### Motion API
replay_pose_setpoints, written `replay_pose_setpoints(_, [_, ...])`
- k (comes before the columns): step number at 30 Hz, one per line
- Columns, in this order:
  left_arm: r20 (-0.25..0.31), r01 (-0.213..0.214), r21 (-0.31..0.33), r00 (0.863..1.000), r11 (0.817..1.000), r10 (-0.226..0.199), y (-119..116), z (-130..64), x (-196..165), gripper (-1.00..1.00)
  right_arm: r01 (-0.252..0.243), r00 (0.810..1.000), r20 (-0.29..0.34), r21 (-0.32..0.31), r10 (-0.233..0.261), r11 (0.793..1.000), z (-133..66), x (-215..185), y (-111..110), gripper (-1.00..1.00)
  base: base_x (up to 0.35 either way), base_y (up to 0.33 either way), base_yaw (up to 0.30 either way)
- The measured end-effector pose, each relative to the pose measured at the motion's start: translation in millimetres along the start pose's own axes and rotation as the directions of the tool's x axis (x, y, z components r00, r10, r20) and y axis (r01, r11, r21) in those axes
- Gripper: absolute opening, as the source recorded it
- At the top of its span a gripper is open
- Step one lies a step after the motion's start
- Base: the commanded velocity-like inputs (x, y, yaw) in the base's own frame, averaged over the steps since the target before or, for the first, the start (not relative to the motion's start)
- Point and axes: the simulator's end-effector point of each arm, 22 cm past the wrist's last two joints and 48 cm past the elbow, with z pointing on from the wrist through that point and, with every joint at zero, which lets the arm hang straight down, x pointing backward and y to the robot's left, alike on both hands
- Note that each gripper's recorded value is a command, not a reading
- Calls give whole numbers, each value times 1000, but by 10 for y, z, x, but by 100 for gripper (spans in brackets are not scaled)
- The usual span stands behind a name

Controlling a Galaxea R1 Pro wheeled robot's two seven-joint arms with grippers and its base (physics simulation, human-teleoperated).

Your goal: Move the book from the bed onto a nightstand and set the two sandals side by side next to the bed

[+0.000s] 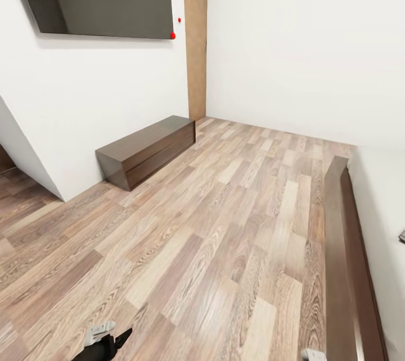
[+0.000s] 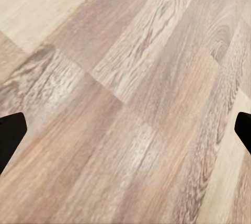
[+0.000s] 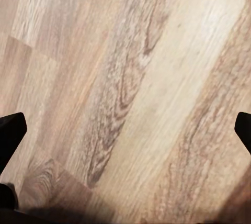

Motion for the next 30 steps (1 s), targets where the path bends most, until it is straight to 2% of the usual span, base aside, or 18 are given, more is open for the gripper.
replay_pose_setpoints(30, [19, -7, 7, 1000, 1000, 7, -42, -17, -90, 100, 11, 1000, 20, -6, -11, 1000, -24, -96, 37, 100, 2, 0, 0])
